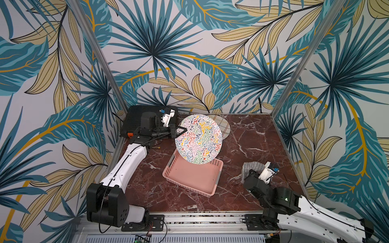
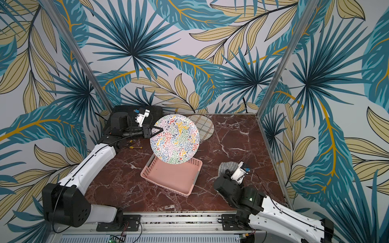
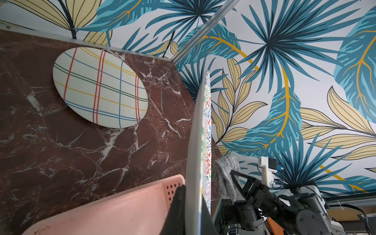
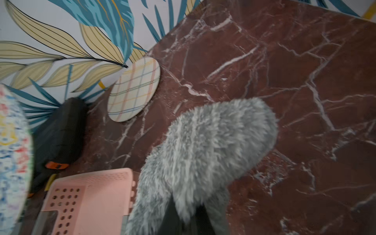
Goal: Wipe the wet plate dry
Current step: Place the towel at the center of the board, then place the plate on the plate.
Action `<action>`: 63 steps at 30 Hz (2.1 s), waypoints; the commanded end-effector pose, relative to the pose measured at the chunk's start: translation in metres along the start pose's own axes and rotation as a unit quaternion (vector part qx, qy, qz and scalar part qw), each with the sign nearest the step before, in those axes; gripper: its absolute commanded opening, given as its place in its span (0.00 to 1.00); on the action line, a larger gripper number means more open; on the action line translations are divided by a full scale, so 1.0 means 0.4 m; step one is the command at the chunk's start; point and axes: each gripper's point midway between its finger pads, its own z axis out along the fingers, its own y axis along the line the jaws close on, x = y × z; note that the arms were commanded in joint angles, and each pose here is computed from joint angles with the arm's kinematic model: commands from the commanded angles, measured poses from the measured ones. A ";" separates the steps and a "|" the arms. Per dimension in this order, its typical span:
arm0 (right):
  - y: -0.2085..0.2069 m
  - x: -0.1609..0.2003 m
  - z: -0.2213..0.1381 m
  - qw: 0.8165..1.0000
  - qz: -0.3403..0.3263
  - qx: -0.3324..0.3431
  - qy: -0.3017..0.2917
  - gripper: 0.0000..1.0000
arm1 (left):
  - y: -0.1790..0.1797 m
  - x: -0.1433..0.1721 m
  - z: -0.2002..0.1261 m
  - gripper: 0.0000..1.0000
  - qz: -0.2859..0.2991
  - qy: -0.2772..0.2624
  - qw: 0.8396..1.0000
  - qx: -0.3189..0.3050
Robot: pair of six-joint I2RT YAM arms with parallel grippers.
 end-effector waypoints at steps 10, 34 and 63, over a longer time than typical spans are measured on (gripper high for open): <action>0.065 0.106 0.036 0.990 -0.113 0.030 0.083 0.73 | -0.064 -0.037 -0.035 0.00 0.058 -0.025 0.998 0.008; 0.487 -0.077 -0.117 0.879 -0.093 -0.416 0.215 0.70 | -0.177 0.009 -0.048 0.00 0.089 0.031 0.986 0.135; 0.587 -0.163 -0.061 0.863 -0.026 -0.473 0.175 0.00 | -0.184 -0.007 -0.057 0.68 0.109 0.034 0.988 0.099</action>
